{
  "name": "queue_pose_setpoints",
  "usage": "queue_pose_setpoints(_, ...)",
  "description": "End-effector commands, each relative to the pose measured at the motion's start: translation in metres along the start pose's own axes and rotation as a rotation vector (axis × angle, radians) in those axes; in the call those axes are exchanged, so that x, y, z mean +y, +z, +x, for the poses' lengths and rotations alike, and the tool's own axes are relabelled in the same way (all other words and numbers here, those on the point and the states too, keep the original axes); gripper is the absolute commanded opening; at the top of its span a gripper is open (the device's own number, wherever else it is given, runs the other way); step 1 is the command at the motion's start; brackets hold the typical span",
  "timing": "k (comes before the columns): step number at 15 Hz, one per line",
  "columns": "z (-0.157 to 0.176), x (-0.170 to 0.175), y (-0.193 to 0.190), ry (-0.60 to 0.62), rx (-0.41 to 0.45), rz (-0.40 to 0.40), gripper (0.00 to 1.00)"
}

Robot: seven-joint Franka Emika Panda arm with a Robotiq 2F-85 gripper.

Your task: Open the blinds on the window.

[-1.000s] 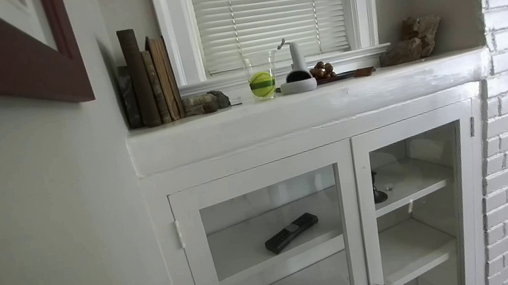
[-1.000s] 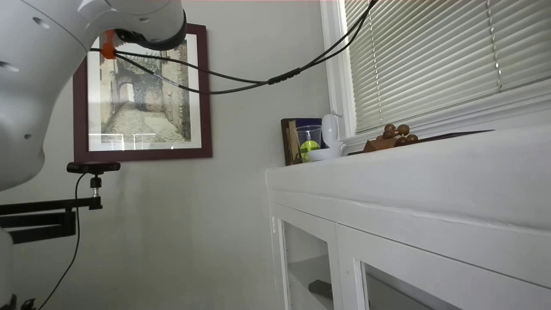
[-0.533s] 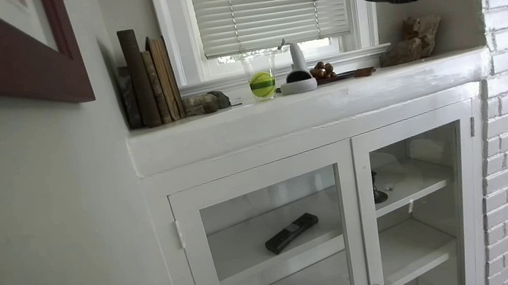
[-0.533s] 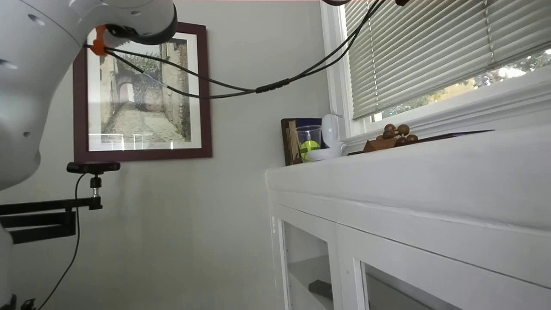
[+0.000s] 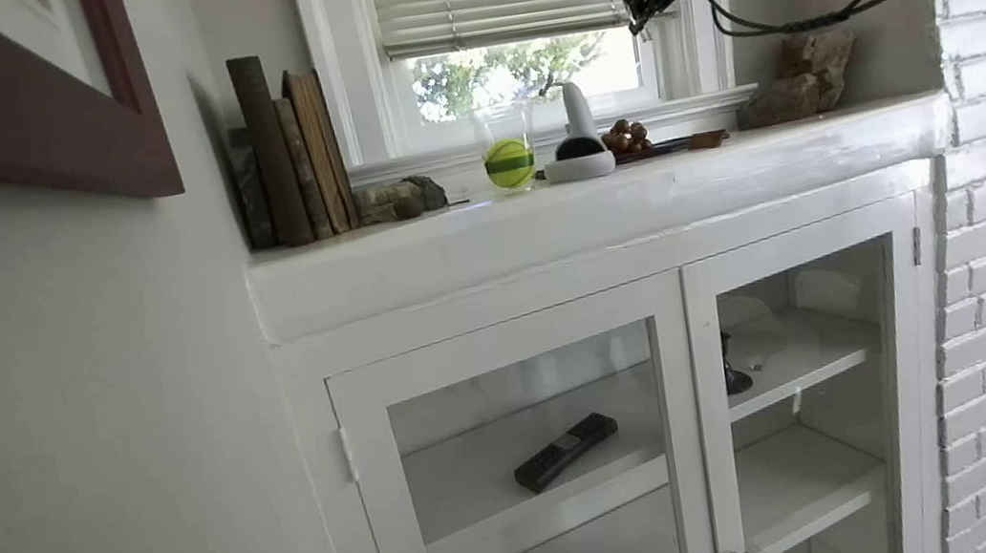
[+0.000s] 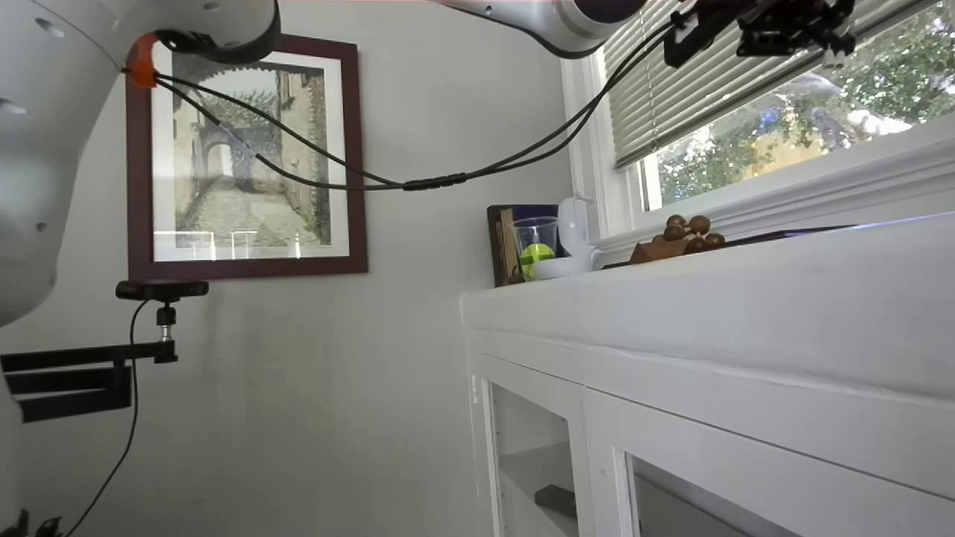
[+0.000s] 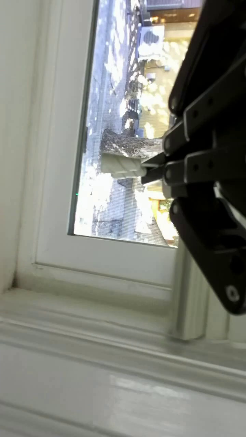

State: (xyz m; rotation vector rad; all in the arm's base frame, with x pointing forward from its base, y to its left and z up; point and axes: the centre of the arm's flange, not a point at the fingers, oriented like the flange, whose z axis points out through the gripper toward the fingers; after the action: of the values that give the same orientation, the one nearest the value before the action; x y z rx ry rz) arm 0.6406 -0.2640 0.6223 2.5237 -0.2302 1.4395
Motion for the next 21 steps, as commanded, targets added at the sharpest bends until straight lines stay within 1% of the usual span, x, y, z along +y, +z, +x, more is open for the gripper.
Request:
queue_pose_setpoints(1,-0.052,-0.021,-0.004,-0.002,-0.067,0.003,0.0)
queue_pose_setpoints(4,-0.078,-0.028,0.005,-0.008,-0.104,0.019,0.0)
queue_pose_setpoints(11,-0.124,-0.022,0.012,0.015,-0.209,0.023,0.0)
queue_pose_setpoints(15,-0.14,-0.021,0.014,0.033,-0.251,0.03,0.0)
queue_pose_setpoints(21,-0.152,-0.021,0.016,0.037,-0.282,0.034,0.0)
